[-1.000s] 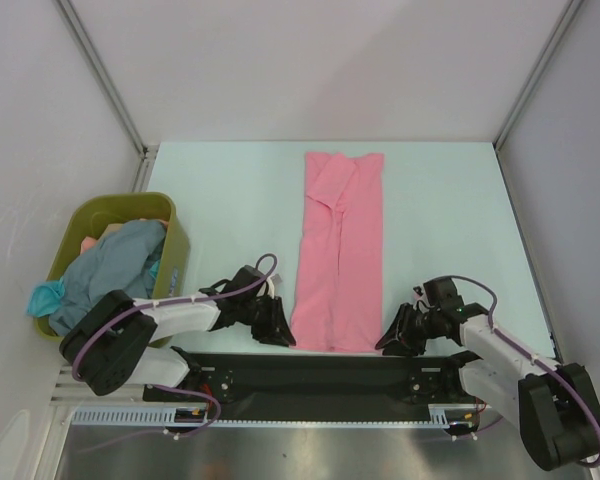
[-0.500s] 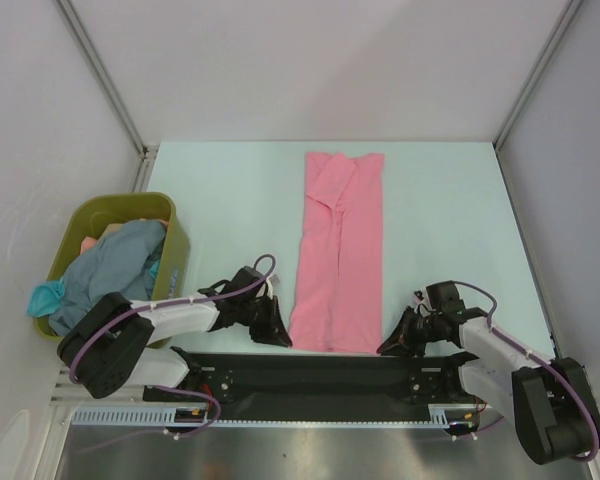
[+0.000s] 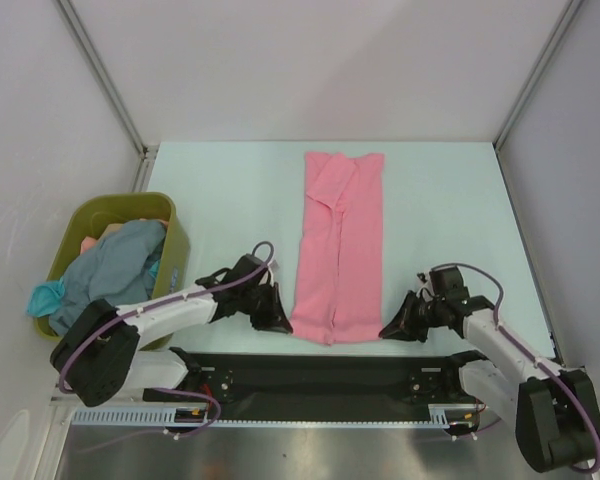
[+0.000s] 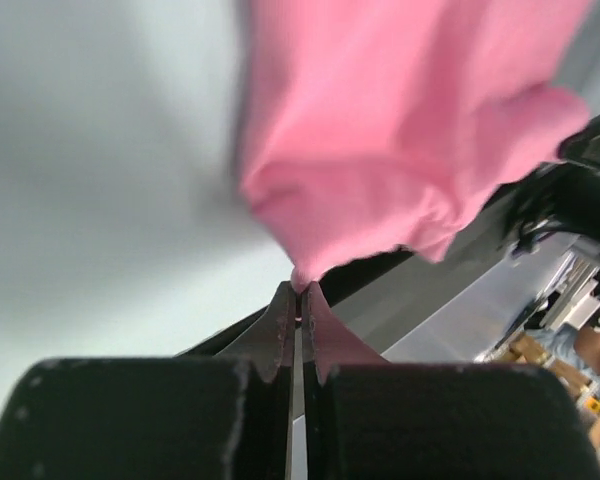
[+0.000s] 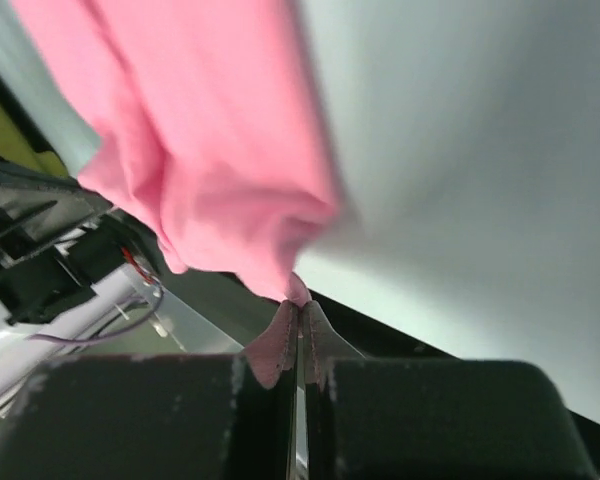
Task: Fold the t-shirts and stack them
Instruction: Fold the tshirt
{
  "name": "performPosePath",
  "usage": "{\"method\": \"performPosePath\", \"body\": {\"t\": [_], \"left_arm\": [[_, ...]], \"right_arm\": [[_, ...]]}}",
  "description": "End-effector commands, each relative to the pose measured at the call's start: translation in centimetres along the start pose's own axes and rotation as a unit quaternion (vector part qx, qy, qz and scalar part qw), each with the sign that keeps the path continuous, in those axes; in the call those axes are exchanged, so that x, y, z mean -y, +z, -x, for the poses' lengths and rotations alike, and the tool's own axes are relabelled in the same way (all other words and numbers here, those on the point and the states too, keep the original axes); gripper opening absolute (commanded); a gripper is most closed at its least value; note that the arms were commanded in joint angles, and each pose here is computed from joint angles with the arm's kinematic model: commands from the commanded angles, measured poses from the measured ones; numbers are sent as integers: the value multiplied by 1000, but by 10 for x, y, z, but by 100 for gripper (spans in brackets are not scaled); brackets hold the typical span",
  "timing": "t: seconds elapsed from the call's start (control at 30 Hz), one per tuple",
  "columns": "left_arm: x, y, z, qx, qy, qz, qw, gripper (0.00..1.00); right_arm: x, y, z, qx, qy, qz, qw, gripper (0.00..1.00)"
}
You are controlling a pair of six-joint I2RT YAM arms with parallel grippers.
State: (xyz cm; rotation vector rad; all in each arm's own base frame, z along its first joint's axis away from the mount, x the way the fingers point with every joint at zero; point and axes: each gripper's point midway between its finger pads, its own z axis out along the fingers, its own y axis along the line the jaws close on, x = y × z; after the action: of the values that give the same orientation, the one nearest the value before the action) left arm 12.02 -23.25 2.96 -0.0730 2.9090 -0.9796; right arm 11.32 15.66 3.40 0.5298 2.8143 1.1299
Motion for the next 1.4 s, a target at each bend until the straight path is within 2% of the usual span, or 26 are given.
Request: {"method": "performPosePath", "body": {"t": [0.0,0.17,0.23,0.27,0.33,0.37,0.43,0.5,0.63,0.97,1.37], "left_arm": [[38,-19,43,57,31,-8,998,0],[66,-33,120,106,27,-26,994,0],[64,-25,143,100,28,-14,995,0],[78,-32,170,119,33,-24,992,0],[73,-15,189,98,31,-14,995,0],[89,-23,213,116,41,-28,992,0],[82,-7,230,100,34,-20,994,0],[92,-11,257,115,33,-29,992,0],[100,-12,292,133,31,-41,990,0],[91,3,328,117,6,-53,992,0],[75,14,337,111,-6,-42,993,0]], "right_arm": [[-36,-14,39,38,-44,13,998,0],[-75,-30,106,70,-78,18,994,0],[-76,-24,130,61,-68,9,996,0],[-91,-31,151,76,-87,16,993,0],[-91,-21,175,64,-81,7,995,0],[-106,-27,195,78,-97,12,992,0],[-98,-14,213,56,-86,-2,995,0],[-113,-17,240,68,-100,5,993,0],[-109,-6,268,52,-80,-2,995,0],[-112,4,299,48,-68,21,996,0],[-113,12,316,43,-62,29,997,0]]}}
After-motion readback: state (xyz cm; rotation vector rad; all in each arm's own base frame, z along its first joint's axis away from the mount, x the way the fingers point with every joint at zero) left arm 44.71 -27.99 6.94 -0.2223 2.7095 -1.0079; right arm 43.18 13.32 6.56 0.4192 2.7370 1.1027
